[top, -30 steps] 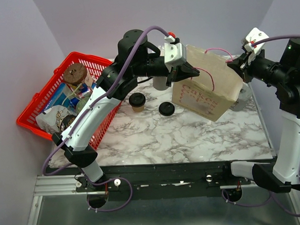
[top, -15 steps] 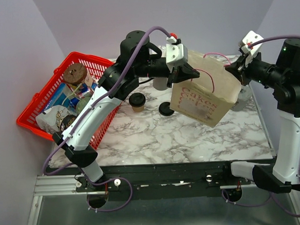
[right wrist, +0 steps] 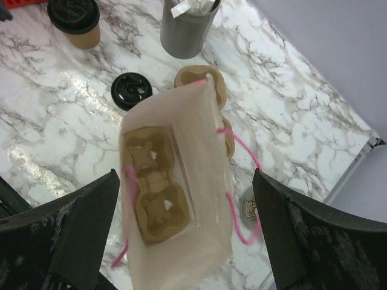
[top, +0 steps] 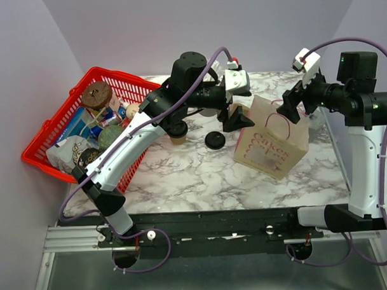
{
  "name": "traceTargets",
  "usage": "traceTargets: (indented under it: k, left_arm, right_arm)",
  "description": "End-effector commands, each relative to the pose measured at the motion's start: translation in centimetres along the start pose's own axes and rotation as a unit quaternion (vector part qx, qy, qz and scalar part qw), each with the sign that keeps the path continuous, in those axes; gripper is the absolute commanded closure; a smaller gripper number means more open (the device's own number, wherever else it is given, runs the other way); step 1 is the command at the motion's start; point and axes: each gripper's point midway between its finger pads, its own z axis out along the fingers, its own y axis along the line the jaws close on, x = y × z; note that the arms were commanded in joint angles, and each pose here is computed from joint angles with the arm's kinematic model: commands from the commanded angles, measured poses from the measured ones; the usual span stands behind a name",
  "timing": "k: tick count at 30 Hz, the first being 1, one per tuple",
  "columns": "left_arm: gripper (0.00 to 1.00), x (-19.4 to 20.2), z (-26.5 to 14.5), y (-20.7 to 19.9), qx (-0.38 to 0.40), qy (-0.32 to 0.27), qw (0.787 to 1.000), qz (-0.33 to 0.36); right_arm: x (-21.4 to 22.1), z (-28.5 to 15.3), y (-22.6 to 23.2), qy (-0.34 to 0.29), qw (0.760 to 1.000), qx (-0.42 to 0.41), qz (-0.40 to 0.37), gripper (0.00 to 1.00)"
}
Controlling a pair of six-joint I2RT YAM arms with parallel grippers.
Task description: Pack the takeout coffee
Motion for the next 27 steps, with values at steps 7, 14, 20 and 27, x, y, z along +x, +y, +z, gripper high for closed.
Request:
traceTargets:
  k: [7, 14, 20, 27]
  left_arm:
    - [0.01, 0.2, -1.2, -0.2, -0.016, 0.005, 0.999, 0.042]
    - [0.03, 4.1, 1.0, -0.9, 0.041, 0.028, 0.998, 0.031]
    - [0.07, 6.4, 3.2, -0.3, 0.051, 0.041, 0.998, 0.01]
    - [0.06, 7.2, 2.4, -0.9, 0.042, 0.047, 0.998, 0.0]
  right_arm:
    - [1.2, 0.3, -1.4, 0.023, 0.999, 0.034, 0.005, 0.0]
    - [4.2, 2.2, -4.2, 0.054, 0.997, 0.059, 0.001, 0.03]
    - [7.9, 3.6, -7.2, 0.094, 0.994, 0.058, 0.014, 0.05]
    - [11.9, 4.6, -6.5, 0.144, 0.989, 0.003, 0.012, 0.15]
